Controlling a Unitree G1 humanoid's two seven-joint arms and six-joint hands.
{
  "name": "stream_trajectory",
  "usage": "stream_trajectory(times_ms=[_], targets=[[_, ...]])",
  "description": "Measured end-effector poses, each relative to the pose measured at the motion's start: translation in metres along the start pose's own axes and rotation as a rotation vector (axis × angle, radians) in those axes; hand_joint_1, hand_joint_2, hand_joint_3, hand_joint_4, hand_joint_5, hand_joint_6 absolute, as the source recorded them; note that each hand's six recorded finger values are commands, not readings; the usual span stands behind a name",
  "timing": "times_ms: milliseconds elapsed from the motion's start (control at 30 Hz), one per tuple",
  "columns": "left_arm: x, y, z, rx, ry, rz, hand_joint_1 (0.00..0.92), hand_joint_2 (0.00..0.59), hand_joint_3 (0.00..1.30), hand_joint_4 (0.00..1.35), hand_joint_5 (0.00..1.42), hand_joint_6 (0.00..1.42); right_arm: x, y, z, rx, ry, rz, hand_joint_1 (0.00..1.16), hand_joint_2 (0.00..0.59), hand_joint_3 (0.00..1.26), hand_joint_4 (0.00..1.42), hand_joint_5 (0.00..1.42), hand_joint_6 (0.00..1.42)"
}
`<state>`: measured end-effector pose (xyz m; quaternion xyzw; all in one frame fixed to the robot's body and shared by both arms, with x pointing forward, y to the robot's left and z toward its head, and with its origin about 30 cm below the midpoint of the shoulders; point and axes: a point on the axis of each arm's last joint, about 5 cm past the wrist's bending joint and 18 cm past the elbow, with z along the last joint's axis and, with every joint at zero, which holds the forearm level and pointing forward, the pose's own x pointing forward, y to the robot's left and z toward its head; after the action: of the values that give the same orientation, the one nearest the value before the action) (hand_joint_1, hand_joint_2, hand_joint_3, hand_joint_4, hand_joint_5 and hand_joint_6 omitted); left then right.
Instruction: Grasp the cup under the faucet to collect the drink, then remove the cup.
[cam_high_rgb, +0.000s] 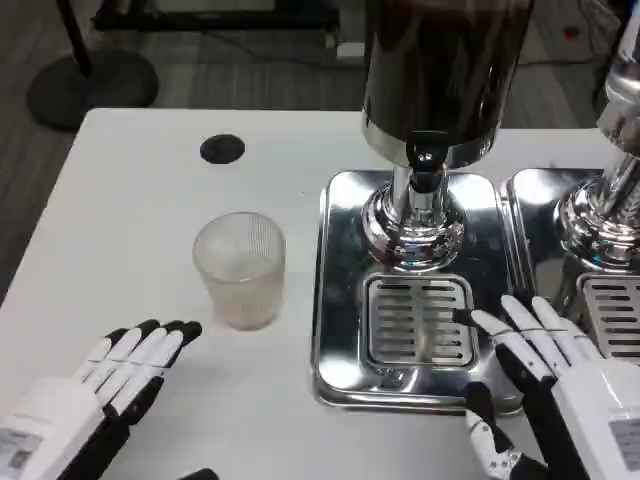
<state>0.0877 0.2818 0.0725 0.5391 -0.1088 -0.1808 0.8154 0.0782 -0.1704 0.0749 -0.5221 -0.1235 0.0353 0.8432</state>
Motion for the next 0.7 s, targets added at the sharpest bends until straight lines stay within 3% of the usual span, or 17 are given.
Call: stream_trajectory(times_ms=[367, 567, 700], targets=[[0.006, 0.003, -0.0051, -0.019, 0.010, 0.028, 0.000, 0.108, 0.00, 0.00, 0.00, 0.04, 0.001, -0.0007, -0.0005, 0.009, 0.005, -0.008, 0.43, 0.549, 0.24, 0.11, 0.06, 0.14], [0.010, 0.003, -0.0086, -0.105, 0.056, 0.088, 0.000, 0.078, 0.00, 0.00, 0.01, 0.16, 0.001, -0.0001, 0.0004, 0.020, 0.012, -0.014, 0.43, 0.549, 0.24, 0.12, 0.06, 0.15], [0.019, 0.004, -0.0115, -0.171, 0.119, 0.119, 0.000, 0.062, 0.00, 0.00, 0.07, 0.22, 0.001, 0.0002, 0.0008, 0.028, 0.017, -0.018, 0.43, 0.549, 0.25, 0.12, 0.07, 0.16]])
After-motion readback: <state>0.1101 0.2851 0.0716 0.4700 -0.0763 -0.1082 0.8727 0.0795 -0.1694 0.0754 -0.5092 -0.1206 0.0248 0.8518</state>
